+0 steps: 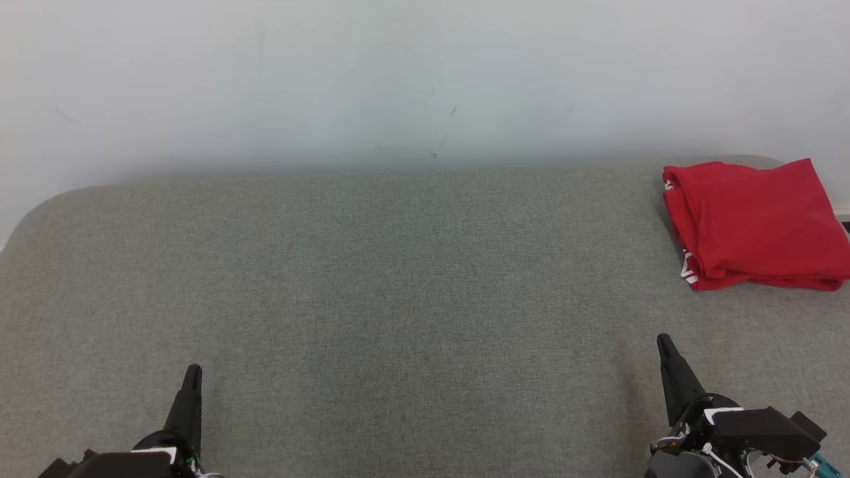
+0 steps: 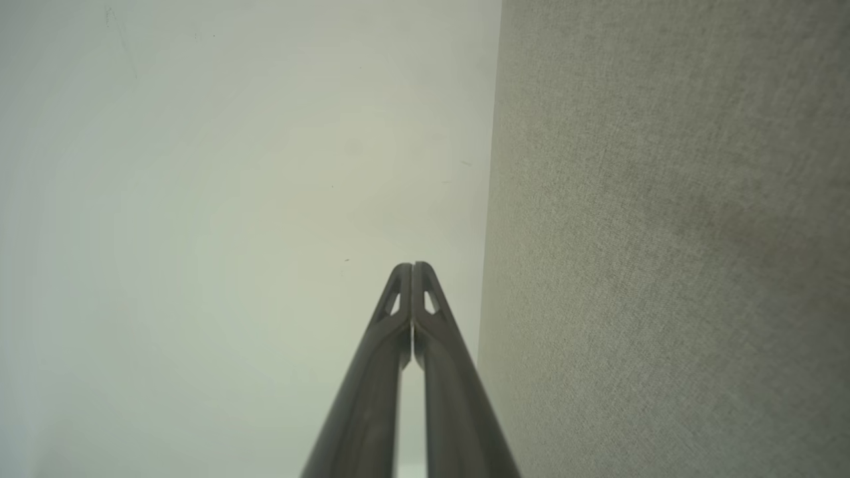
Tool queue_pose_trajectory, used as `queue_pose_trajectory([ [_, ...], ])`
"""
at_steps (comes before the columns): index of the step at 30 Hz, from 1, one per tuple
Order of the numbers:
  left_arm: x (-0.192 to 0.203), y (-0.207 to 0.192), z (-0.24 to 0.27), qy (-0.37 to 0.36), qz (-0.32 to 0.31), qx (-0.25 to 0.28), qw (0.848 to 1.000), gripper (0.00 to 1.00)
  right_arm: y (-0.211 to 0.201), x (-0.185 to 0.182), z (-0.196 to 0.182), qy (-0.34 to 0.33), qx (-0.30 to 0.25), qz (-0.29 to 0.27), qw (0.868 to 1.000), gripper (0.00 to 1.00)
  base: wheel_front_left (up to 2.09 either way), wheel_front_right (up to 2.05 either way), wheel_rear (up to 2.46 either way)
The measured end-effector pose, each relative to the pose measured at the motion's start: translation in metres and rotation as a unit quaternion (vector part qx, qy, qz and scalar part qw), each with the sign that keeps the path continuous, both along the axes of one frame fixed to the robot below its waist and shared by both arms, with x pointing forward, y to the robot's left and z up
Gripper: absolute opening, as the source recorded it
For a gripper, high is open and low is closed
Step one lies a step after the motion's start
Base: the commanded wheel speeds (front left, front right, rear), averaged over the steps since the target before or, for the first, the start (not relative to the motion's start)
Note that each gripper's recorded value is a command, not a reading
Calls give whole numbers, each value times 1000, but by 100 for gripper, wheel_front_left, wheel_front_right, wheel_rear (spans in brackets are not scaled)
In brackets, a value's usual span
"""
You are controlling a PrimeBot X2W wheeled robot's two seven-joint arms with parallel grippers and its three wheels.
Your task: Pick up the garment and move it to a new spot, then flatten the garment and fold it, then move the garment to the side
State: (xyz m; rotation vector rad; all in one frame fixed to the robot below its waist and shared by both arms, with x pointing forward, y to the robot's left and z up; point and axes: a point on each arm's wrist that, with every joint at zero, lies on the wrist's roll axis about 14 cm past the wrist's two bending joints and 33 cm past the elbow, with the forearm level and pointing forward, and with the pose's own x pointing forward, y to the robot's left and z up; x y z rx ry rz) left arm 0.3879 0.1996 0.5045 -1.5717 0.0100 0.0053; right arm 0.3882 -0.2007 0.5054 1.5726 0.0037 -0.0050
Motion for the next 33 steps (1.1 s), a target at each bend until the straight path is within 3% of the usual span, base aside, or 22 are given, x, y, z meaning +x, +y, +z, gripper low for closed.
queue_pose_trajectory([
  [33, 0, 0, 0, 0, 0, 0, 1000, 0, 0, 0, 0, 0, 0, 0, 1000, 0, 0, 0, 0],
])
